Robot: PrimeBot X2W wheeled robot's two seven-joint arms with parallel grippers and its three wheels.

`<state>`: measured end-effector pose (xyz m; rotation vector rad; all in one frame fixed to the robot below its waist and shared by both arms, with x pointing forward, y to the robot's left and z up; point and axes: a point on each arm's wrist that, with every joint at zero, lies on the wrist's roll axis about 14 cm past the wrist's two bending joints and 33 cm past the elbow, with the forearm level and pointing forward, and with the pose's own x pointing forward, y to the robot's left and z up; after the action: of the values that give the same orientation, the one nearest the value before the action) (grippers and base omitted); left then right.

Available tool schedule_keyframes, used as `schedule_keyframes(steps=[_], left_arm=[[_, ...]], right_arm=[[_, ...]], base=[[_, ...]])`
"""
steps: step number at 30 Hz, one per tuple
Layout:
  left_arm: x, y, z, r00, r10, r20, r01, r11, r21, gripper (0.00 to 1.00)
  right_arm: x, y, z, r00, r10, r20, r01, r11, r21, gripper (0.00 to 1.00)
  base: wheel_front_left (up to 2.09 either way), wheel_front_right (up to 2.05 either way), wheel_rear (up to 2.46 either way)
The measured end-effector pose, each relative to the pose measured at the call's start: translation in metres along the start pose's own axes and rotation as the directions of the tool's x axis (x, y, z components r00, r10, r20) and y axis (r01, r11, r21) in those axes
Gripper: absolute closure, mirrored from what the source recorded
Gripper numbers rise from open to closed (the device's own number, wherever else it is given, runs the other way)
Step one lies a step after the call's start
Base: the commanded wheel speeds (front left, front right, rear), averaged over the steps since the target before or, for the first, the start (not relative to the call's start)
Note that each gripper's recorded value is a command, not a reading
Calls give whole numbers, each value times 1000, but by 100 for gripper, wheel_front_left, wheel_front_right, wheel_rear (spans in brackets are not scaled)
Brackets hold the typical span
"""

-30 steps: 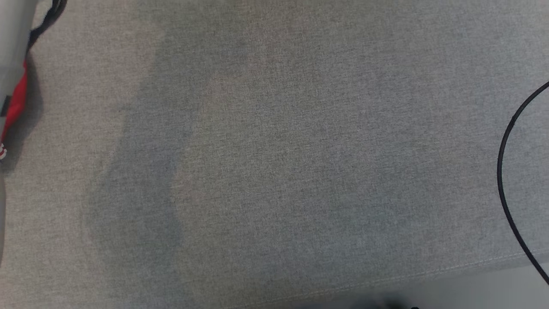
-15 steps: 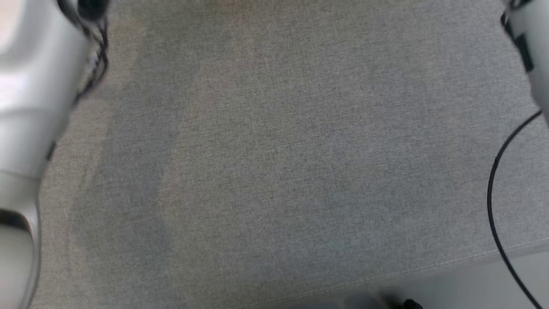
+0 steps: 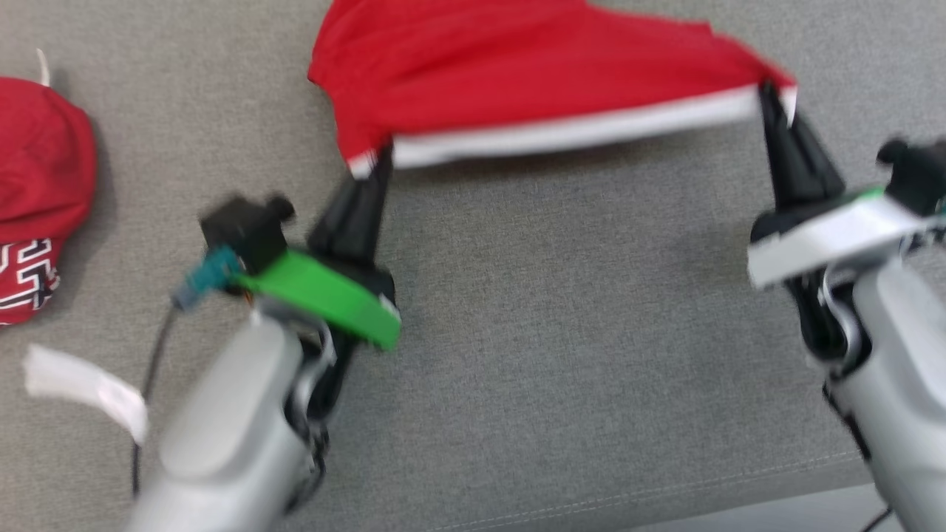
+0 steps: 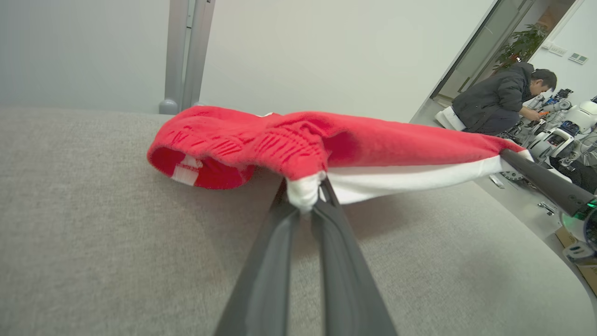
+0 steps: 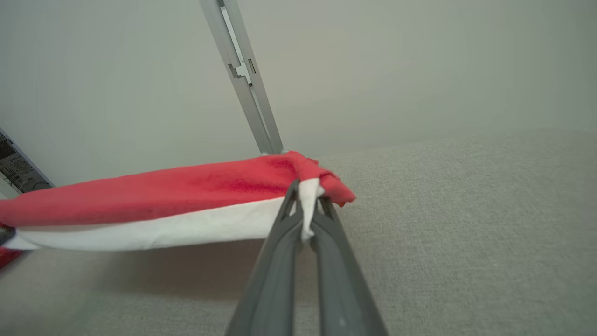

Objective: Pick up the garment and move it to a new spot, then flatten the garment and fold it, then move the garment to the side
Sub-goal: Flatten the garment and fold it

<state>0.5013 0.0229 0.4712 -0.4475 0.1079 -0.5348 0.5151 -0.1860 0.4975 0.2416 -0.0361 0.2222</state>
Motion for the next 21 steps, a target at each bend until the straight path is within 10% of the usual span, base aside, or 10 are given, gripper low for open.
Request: schedule_keyframes(steps=[21], left_arm=[[-139,-29,-64,982,129,-138,-140,988,-69,100]], right_arm=[[-166,30,-57,976,-104,-194,127,986,111,100]], base=[[0,0,0]])
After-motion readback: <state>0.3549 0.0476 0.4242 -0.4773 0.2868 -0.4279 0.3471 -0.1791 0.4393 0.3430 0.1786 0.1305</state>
